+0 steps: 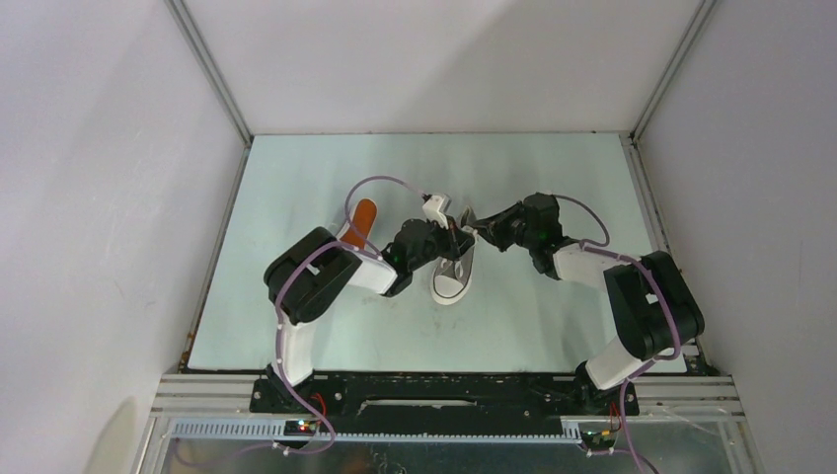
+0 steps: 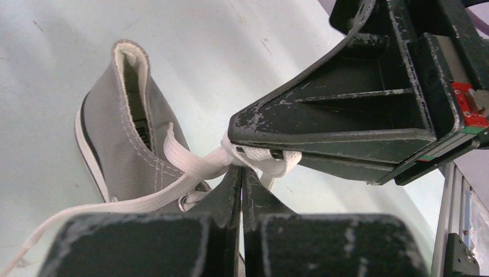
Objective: Tie the shoes
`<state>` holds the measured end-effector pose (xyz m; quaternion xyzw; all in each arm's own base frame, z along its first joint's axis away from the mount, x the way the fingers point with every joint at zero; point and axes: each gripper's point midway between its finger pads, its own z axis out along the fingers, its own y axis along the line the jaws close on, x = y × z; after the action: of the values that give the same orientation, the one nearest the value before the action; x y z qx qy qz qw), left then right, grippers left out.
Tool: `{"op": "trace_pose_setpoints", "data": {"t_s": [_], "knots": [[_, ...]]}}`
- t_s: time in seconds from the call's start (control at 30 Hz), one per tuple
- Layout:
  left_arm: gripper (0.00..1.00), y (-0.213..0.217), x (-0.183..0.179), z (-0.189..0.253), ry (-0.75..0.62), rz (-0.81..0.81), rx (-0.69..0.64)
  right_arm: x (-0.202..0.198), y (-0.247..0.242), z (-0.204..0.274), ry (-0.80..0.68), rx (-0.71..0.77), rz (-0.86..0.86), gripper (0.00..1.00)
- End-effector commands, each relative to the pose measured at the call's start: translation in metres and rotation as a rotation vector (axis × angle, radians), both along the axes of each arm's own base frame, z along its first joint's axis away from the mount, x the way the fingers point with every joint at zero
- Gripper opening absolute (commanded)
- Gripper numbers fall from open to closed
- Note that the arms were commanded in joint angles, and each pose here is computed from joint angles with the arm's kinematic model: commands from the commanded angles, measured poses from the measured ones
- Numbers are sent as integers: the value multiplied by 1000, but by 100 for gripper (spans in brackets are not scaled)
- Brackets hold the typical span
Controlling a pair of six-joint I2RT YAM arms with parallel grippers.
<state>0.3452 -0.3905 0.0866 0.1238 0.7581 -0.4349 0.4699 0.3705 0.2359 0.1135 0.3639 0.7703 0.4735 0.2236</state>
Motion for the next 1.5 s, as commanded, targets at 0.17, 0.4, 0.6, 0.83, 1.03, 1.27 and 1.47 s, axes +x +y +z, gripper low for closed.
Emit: {"op": "trace_pose_setpoints", "data": {"t_s": [0.17, 0.4, 0.6, 0.83, 1.03, 1.27, 1.47], "knots": [[0, -25, -20, -14, -2, -106, -4, 14, -4, 14, -4, 50, -79, 0], [0, -29, -28, -24, 56, -191, 27, 23, -14, 11, -11, -12, -99, 0], [0, -20, -18, -24, 138, -200, 29, 31, -24, 1, 17, -134, -83, 1], [0, -9, -6, -36, 181, -188, 107, 35, -16, -8, 44, -167, -61, 4], [0, -7, -4, -40, 211, -198, 105, 37, -13, -10, 47, -203, -48, 7], [0, -5, -2, -37, 208, -195, 118, 34, -15, -17, 70, -234, -19, 20], [0, -3, -3, -38, 205, -195, 127, 30, -17, -20, 79, -262, -2, 24]]}}
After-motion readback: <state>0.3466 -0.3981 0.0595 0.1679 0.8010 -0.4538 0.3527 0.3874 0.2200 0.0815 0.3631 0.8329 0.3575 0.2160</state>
